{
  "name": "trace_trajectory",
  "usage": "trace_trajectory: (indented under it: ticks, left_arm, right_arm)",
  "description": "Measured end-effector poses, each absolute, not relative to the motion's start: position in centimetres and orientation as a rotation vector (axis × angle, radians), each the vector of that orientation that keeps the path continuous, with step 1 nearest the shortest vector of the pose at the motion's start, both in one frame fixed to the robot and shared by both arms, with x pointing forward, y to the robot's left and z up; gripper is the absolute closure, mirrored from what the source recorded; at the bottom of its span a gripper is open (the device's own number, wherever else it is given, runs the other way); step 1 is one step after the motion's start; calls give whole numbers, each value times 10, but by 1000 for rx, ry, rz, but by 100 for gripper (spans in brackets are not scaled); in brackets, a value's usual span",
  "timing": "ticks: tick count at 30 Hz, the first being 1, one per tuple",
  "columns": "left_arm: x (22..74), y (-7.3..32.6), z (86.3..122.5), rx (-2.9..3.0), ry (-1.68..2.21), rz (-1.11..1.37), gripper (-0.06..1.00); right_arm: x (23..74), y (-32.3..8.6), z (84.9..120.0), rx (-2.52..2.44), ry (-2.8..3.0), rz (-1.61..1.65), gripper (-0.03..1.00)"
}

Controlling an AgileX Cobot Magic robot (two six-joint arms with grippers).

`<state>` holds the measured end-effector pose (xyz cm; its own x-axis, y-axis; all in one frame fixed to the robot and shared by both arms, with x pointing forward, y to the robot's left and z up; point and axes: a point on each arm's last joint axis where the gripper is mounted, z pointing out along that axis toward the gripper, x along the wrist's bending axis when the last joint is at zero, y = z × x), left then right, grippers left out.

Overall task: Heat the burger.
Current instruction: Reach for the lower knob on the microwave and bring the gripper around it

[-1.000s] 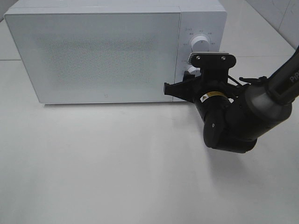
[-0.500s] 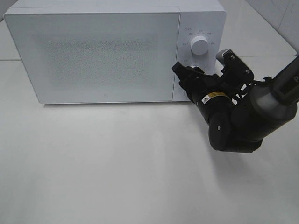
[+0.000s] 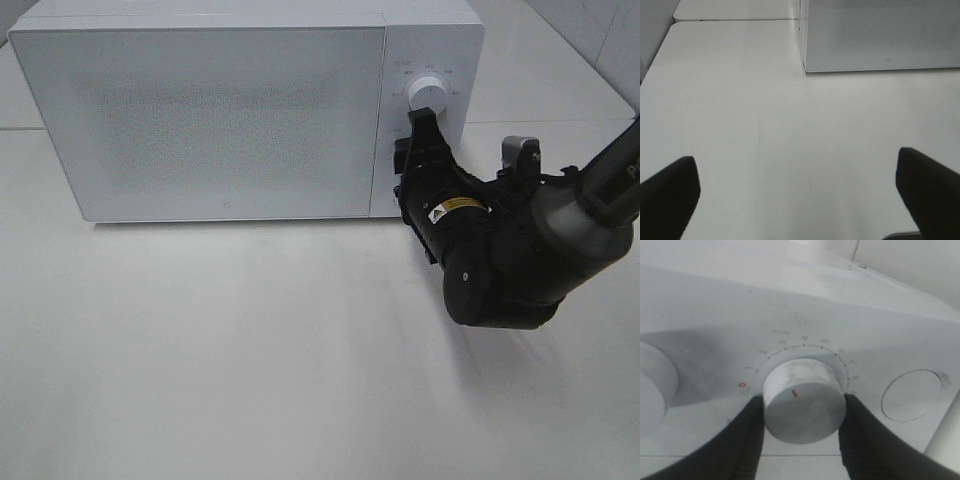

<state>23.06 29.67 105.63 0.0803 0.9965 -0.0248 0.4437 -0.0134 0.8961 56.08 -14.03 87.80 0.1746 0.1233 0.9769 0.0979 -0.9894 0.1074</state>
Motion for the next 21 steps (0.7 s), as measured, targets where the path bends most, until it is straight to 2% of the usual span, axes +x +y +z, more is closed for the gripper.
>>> trace_trajectory:
  ticks: [21]
  left_arm:
    - [231, 297, 1056, 1572, 1473, 887, -4]
  right_arm:
    - [561, -141, 878, 2401, 177, 1997, 53]
